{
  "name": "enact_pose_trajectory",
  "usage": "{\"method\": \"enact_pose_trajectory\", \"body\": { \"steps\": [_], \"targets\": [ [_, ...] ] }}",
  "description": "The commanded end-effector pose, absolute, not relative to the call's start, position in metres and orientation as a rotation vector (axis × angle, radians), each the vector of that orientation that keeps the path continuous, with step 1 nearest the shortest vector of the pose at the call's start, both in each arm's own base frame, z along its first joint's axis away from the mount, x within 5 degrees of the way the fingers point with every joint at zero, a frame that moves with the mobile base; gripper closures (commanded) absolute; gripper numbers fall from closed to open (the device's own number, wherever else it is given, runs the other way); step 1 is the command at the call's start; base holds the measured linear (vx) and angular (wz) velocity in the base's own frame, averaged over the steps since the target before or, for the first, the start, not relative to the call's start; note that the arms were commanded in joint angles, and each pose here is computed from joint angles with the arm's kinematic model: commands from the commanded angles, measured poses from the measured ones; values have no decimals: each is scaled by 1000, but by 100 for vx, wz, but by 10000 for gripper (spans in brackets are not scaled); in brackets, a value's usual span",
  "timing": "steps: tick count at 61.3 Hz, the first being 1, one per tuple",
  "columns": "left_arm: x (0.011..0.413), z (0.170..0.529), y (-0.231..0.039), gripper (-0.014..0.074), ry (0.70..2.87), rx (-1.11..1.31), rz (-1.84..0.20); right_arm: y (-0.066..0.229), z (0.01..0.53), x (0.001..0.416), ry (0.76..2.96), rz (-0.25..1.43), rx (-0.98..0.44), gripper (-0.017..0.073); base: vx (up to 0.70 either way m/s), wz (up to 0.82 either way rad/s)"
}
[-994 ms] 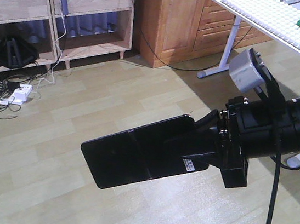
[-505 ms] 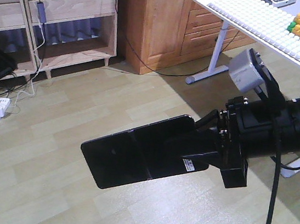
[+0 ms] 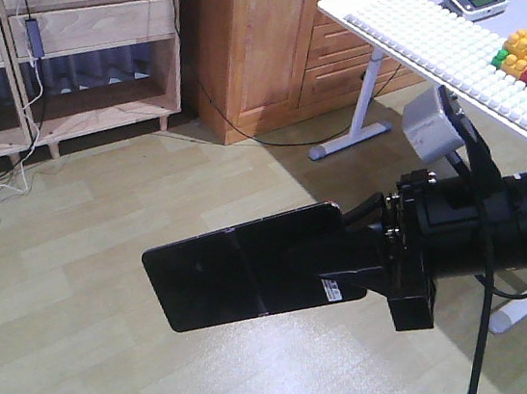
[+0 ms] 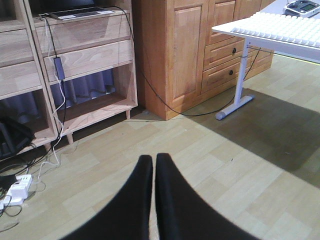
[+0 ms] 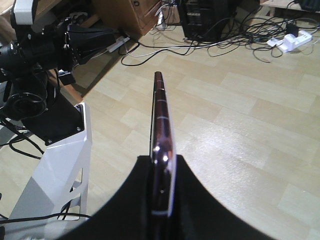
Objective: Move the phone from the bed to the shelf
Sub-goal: 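Carry the held phone toward the white desk with colourful blocks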
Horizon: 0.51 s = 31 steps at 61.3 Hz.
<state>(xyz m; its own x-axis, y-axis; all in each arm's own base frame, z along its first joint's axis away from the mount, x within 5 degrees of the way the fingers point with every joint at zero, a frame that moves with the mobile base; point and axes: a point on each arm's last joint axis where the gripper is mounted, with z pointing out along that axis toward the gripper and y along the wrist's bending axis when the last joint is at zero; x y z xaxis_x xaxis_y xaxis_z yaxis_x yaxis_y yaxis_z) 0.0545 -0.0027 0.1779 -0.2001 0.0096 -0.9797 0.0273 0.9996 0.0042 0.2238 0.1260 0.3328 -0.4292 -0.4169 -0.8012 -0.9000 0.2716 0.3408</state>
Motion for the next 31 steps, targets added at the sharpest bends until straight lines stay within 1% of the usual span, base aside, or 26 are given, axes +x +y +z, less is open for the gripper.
{"method": "enact_pose_trajectory", "body": {
  "steps": [1, 31],
  "targets": [
    [55, 184, -2, 593, 1697, 14, -19, 129, 354, 212, 1861, 1200, -1189, 560, 24, -3],
    [55, 184, -2, 593, 1697, 14, -19, 129, 354, 212, 1861, 1200, -1189, 560, 26, 2]
  ]
}}
